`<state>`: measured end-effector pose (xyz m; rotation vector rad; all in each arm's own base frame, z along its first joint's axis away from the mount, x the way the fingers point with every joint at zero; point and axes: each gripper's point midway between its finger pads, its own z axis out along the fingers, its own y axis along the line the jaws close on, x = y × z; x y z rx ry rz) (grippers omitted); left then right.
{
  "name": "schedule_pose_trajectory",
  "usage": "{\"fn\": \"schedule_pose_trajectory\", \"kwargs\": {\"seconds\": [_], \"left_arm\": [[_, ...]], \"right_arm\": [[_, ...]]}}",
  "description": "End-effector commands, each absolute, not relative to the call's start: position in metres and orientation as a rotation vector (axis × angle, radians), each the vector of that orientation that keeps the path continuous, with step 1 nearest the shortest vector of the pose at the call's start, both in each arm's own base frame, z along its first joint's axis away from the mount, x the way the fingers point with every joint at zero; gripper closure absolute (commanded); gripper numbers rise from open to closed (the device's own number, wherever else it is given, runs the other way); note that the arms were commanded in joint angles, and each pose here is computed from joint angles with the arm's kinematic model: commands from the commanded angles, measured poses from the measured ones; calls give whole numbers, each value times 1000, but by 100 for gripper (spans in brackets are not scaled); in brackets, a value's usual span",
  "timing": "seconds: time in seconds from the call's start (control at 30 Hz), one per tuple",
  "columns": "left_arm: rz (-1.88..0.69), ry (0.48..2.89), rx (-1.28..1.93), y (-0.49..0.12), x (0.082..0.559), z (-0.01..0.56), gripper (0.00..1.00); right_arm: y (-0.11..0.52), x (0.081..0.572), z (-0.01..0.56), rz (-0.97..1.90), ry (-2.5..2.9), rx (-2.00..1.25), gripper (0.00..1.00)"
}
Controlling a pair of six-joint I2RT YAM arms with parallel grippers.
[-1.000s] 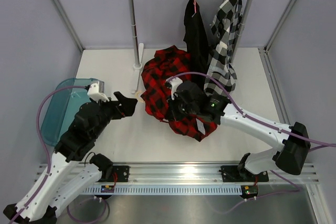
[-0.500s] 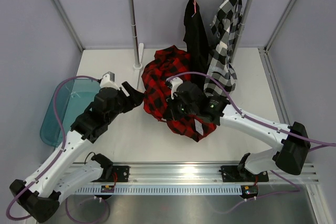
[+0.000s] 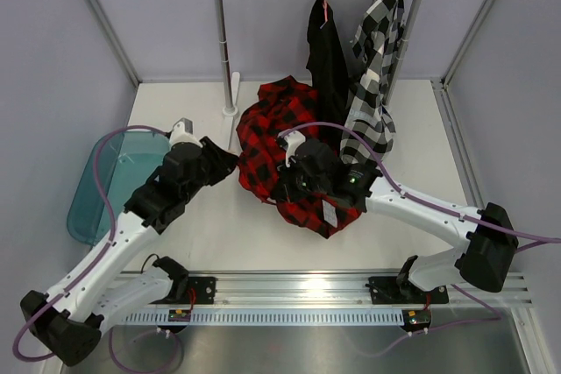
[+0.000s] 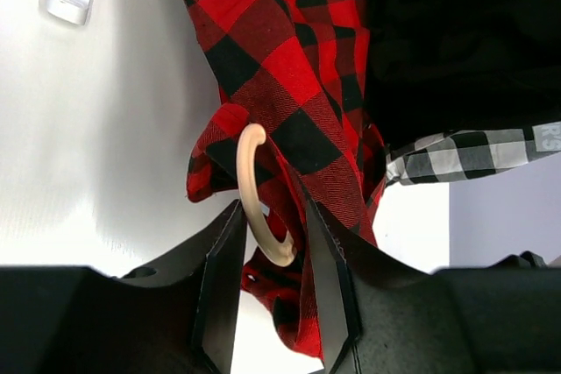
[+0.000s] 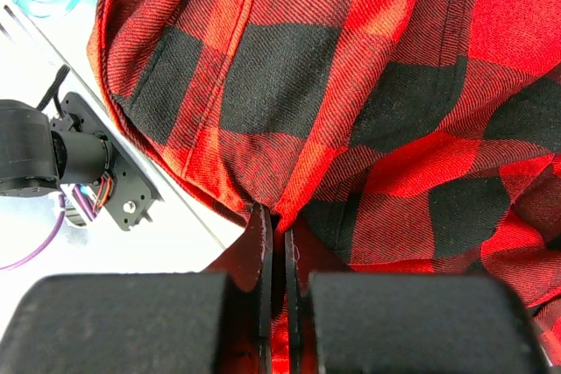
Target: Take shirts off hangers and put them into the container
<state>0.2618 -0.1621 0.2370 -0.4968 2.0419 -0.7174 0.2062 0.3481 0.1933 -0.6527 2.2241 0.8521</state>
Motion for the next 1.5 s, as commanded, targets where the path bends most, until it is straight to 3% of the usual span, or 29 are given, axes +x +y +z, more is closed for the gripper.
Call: {"fn": "schedule_pose_trajectory", "kwargs": {"seconds": [0.0,0.13,0.27,0.37,0.5,0.53,0.63,0.67,1.07,1.47], "left_arm": [[-771,1967,-537,-168,274,259,63],[-770,1981,-541,-169,275,255,71],[-748,1965,-553,-165,277,259,100],[-735,1940,-547,-163,281,268,100],[-706,1911,-521,-161,287,285,100],[-691,1903,-486,-162,291,294,100],[-648,1904,-408,-163,295,309,100],[-644,1903,-396,-163,295,313,100],[-662,1810,-232,-177,291,387,100],[-580,1802,-438,-160,295,386,100]], "right_arm": [[359,210,228,934,2094,-621,100],[358,211,227,925,2090,-614,100],[357,211,222,917,2096,-609,100],[355,211,224,914,2090,-604,95],[346,208,242,902,2051,-626,69],[345,206,247,898,2039,-636,56],[333,203,272,875,1990,-652,37],[331,204,284,870,1965,-643,35],[351,211,362,920,1804,-585,34],[419,211,327,881,1720,-564,38]]}}
